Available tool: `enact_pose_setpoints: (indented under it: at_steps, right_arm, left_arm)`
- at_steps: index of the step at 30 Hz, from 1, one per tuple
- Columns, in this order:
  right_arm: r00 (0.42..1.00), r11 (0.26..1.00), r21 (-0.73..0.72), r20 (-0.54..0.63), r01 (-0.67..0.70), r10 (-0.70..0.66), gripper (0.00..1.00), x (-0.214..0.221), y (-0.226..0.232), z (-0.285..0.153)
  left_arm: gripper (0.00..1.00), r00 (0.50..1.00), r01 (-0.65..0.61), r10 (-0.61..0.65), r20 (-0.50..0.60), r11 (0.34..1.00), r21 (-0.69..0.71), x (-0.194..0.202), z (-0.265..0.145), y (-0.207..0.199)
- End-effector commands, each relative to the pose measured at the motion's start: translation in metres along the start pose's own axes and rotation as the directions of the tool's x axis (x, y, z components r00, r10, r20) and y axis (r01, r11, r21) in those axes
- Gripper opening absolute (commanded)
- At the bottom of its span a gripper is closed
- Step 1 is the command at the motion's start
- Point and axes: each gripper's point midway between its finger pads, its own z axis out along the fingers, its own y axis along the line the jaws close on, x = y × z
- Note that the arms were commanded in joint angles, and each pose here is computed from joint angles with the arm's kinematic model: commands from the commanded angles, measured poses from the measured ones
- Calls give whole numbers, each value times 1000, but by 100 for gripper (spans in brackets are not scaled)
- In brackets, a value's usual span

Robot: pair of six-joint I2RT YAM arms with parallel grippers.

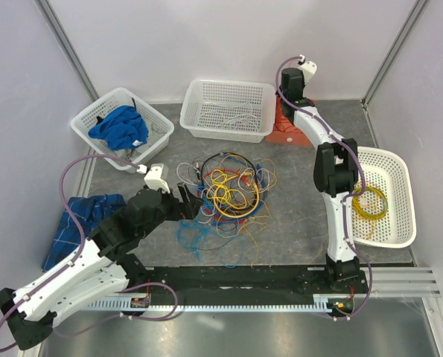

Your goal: Untangle the cables

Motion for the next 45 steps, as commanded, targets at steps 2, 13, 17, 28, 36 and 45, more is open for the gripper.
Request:
enact_pose_setpoints:
  at_steps: [2,13,17,28,36,45]
  right_arm:
    - [997,997,-18,-28,-72,72,0,25,-2,13]
    - [996,997,80,-85,14,-7,73,43,-38,-5]
    - [998,994,99,-47,45,-41,85,16,-37,-19]
    - [998,999,39,53,28,-30,88,-65,-11,-120]
    - [990,952,-302,-110,53,-89,86,29,30,-256]
    - [919,835,-529,-235,152,-316,83,158,27,-367]
  left_arm:
    - [100,998,60,-60,18,998,28,-3,5,-9]
    - [100,998,70,-70,-5,997,32,2,10,-12]
    - [100,997,72,-72,9,996,45,-3,7,-15]
    - [100,995,92,-95,39,994,61,-8,0,-14]
    - [100,994,106,-107,23,993,50,0,3,-10]
    - [100,992,129,-128,-17,990,56,8,8,-14]
